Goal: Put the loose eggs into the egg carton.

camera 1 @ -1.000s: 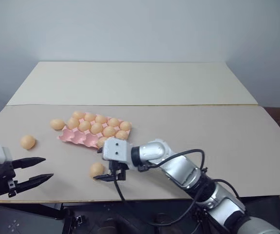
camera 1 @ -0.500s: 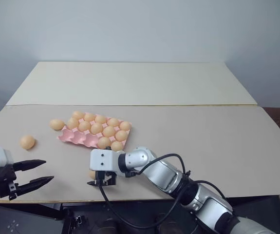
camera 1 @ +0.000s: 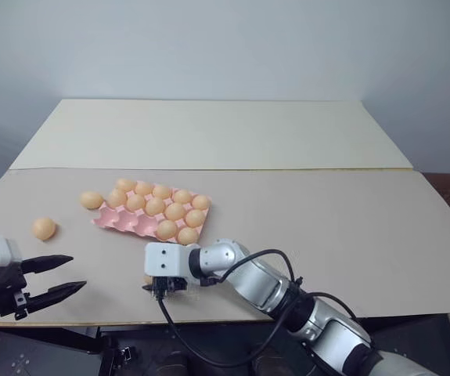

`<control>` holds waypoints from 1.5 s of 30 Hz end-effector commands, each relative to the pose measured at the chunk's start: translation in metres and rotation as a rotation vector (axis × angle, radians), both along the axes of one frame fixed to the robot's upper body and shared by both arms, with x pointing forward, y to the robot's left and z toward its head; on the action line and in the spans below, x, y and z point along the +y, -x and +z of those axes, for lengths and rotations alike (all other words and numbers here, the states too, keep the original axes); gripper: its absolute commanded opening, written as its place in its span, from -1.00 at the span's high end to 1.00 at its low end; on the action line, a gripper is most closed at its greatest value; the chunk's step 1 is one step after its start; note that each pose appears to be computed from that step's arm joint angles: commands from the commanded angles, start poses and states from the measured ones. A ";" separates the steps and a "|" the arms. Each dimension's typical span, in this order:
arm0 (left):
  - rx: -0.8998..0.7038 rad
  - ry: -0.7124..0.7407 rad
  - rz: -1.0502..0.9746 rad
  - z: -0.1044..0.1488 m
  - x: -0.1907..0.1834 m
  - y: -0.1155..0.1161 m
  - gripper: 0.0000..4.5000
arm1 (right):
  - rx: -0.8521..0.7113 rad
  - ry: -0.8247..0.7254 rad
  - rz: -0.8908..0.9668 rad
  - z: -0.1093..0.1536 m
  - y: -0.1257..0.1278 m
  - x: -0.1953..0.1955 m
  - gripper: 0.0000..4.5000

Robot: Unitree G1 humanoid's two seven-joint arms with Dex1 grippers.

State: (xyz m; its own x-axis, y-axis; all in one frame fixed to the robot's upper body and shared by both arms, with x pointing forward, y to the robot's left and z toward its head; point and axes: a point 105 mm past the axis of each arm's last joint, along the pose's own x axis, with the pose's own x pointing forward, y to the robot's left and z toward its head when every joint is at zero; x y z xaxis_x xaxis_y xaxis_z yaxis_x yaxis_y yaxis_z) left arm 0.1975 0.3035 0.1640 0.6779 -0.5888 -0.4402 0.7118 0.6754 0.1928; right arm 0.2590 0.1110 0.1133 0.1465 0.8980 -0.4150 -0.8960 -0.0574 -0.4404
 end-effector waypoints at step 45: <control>-0.036 -0.020 0.024 0.009 0.004 -0.003 -0.43 | -0.192 -0.444 -0.083 0.101 -0.053 0.057 0.06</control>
